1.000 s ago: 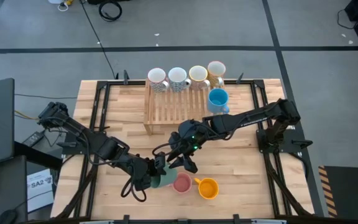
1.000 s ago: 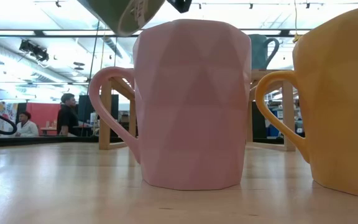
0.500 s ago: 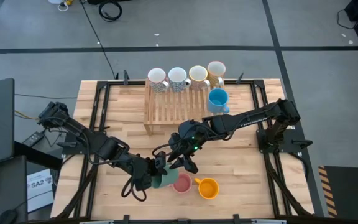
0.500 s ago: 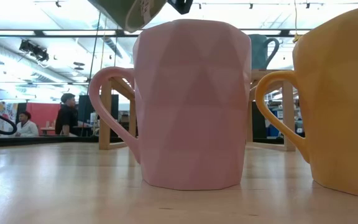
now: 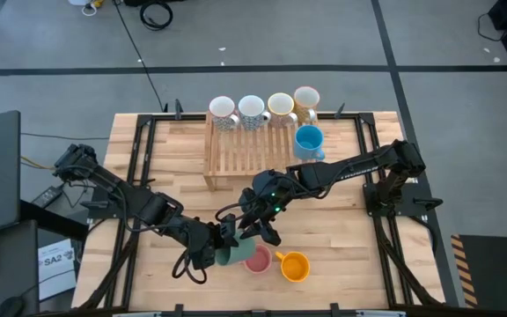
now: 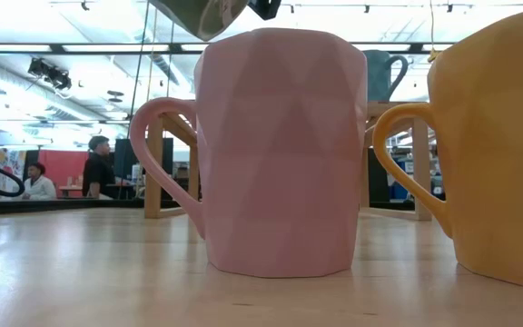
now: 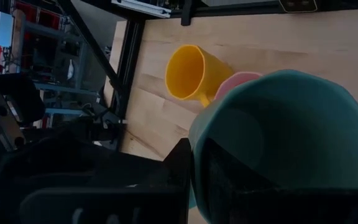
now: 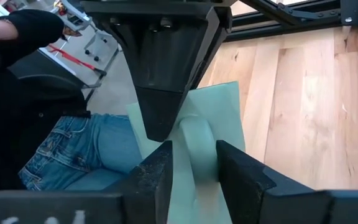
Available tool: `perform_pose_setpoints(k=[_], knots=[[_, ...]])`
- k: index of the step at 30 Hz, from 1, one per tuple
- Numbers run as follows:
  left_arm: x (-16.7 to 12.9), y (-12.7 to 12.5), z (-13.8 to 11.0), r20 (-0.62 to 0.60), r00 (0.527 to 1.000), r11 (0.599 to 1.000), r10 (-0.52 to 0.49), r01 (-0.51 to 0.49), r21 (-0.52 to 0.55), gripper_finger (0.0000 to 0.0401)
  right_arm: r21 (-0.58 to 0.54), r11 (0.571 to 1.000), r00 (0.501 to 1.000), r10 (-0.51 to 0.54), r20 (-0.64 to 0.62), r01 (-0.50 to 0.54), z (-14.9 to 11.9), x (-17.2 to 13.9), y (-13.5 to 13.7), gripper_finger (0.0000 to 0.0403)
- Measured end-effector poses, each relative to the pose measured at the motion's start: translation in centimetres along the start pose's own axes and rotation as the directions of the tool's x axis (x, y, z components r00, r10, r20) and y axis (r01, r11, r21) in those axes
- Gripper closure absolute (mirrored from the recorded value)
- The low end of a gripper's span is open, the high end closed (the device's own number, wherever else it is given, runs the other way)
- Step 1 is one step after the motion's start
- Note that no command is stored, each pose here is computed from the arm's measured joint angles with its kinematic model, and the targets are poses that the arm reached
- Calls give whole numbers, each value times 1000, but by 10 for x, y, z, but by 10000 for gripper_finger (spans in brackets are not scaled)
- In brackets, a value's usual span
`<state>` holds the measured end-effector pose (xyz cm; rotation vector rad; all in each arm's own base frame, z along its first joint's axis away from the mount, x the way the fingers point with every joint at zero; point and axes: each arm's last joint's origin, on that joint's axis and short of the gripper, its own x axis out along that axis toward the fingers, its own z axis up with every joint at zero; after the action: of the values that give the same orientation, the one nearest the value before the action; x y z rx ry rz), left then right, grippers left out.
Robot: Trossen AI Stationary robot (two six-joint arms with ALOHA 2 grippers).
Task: Place coffee mugs
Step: Put the green mug on the shelf aligned with the orange mug
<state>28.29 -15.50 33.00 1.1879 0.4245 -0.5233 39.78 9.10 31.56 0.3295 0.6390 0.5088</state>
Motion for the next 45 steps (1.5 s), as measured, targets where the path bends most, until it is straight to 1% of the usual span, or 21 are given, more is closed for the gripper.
perform_pose_setpoints(k=[9, 18, 30, 33, 37, 45], knots=[[0, 0, 0, 2, 1000, 1000, -2, 2, -6, 371, 3, 1000, 1000, -28, 3, 28, 0, 0, -1, 342], [0, 0, -1, -5, 1000, 999, -5, 5, -37, 353, 10, 998, 998, -62, 9, 62, -1, 1, 1, 339], [0, 0, 0, -5, 1000, 979, -3, 2, -204, 349, 11, 996, 997, -83, 4, 83, -3, 2, 3, 342], [0, 0, -1, -18, 1000, 974, 6, -10, -226, 349, 34, 996, 996, -86, -1, 86, -3, 2, 3, 343], [0, 0, -1, -46, 999, 972, 25, -35, -231, 349, 37, 995, 996, -90, -1, 90, -3, 0, 4, 343], [0, 0, -2, -57, 998, 972, 30, -43, -229, 348, 37, 995, 996, -91, 1, 91, -2, -2, 4, 343]])
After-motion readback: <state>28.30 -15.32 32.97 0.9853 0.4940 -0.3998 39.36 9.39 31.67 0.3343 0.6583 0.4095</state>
